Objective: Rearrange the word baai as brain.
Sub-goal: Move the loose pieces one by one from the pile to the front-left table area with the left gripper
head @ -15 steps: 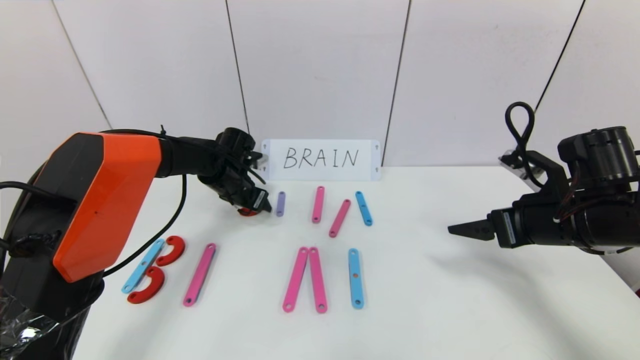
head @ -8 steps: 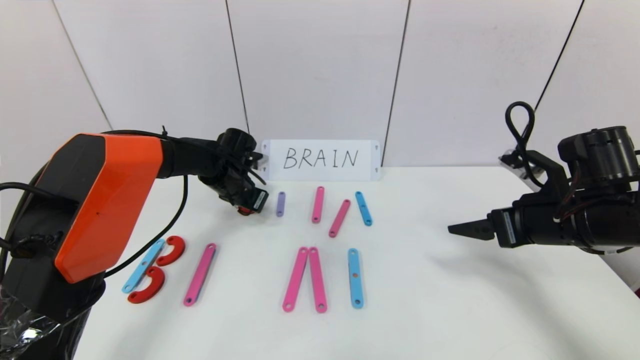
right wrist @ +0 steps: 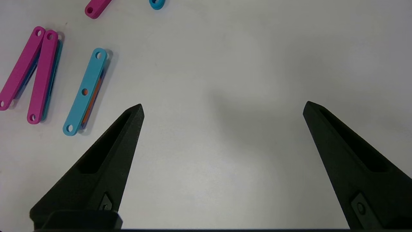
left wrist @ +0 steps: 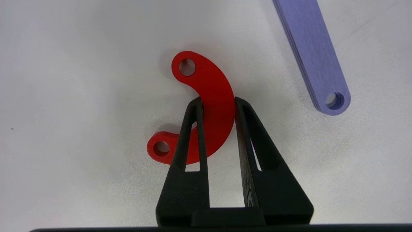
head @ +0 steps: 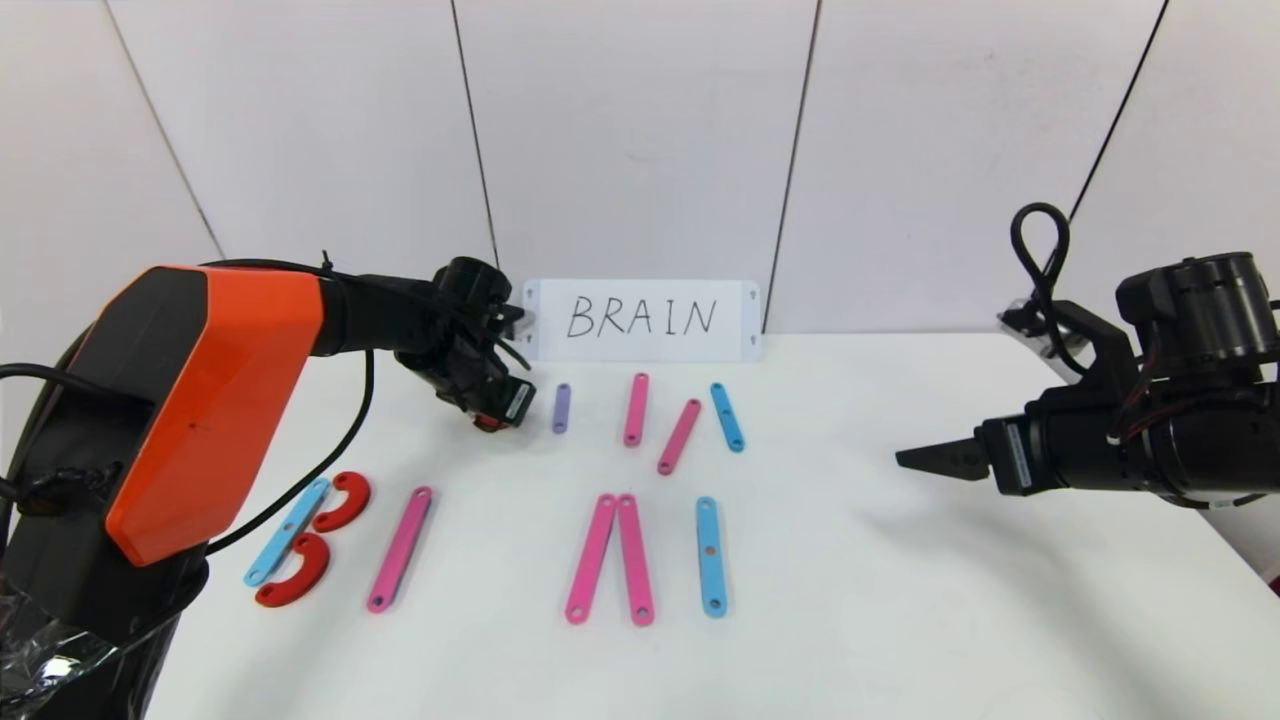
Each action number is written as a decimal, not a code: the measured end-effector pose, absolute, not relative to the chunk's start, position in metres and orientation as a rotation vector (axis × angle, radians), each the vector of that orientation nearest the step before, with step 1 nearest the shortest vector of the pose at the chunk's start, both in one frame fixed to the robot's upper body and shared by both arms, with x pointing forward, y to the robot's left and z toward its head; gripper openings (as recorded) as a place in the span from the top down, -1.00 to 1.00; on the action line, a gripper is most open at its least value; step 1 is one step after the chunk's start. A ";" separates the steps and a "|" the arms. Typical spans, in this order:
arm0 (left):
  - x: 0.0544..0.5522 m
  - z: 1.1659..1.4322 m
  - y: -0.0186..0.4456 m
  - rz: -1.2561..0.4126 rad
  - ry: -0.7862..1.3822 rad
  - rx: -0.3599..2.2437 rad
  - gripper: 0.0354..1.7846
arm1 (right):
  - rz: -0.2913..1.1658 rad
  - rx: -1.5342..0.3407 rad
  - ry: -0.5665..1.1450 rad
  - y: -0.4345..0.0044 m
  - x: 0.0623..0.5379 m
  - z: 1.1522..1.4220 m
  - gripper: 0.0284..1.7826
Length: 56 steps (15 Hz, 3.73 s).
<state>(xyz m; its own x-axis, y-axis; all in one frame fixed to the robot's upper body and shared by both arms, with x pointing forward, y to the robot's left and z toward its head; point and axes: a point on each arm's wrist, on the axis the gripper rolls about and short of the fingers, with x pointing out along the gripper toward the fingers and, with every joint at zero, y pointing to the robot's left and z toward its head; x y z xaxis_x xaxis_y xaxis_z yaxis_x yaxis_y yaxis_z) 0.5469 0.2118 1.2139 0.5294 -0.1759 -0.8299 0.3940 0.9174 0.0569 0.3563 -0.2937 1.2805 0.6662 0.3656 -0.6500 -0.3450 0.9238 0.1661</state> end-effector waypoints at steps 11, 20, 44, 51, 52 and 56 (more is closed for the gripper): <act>0.530 1.238 0.216 -0.338 0.946 0.240 0.69 | 0.401 0.026 0.743 -0.293 0.356 1.280 -0.95; 0.515 1.255 0.218 -0.247 0.957 0.217 0.69 | 0.400 0.023 0.743 -0.293 0.356 1.280 -0.95; 0.470 1.248 0.180 0.233 1.230 -0.182 0.69 | 0.399 0.022 0.744 -0.292 0.356 1.280 -0.95; 0.469 1.243 0.178 0.240 1.246 -0.180 0.69 | 0.400 0.021 0.746 -0.292 0.356 1.279 -0.95; 0.469 1.243 0.178 0.240 1.248 -0.179 0.67 | 0.400 0.021 0.746 -0.292 0.356 1.279 -0.95; 0.469 1.241 0.178 0.241 1.251 -0.177 0.31 | 0.400 0.021 0.747 -0.292 0.356 1.279 -0.95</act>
<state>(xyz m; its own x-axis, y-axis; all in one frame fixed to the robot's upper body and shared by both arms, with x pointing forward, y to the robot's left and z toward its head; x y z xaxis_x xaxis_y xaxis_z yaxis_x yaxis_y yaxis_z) 0.4686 0.1780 1.2413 0.2939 0.0838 -0.9521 -0.2761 0.9611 -0.0006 0.3562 -0.2920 1.2787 0.6622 0.3610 -0.6567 -0.3462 0.9245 0.1592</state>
